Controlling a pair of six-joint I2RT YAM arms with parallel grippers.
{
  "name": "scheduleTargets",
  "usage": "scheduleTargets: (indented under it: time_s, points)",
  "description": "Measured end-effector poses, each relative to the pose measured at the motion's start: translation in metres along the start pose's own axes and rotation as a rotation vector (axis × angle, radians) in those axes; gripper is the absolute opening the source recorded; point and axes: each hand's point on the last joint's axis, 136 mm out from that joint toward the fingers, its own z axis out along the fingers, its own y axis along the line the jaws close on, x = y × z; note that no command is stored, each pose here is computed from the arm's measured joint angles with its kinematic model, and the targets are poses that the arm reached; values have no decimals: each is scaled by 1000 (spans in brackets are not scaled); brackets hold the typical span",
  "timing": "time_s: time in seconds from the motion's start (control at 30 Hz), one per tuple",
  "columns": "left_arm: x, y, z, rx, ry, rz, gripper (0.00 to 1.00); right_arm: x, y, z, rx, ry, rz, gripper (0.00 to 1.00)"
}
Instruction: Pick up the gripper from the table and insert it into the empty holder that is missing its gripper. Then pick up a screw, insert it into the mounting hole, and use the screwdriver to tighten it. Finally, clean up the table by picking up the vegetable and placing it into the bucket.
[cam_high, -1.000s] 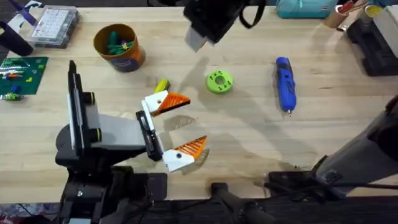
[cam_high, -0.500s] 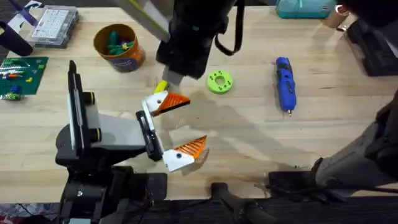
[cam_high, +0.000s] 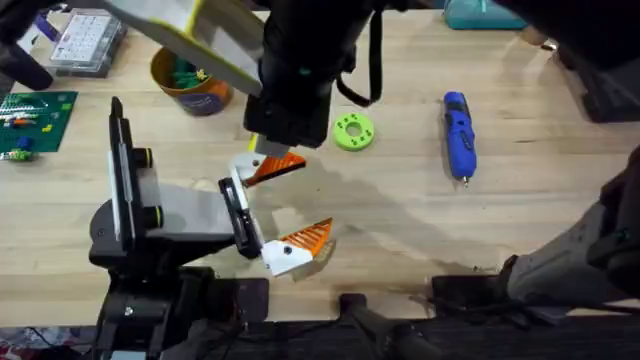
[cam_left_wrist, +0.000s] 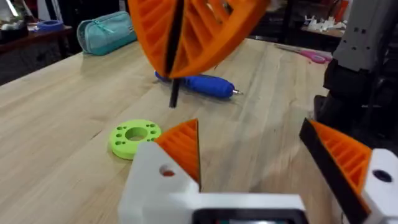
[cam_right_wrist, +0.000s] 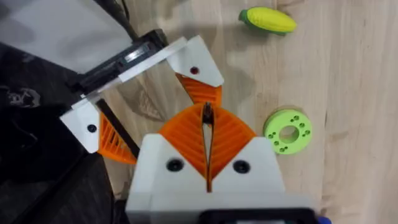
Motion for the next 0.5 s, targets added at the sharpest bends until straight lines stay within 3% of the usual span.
scheduleTargets:
  time_s: [0.5]
  points:
    - [0, 0, 0, 0, 0, 0, 986, -9, 9, 1, -1, -20, -42, 6]
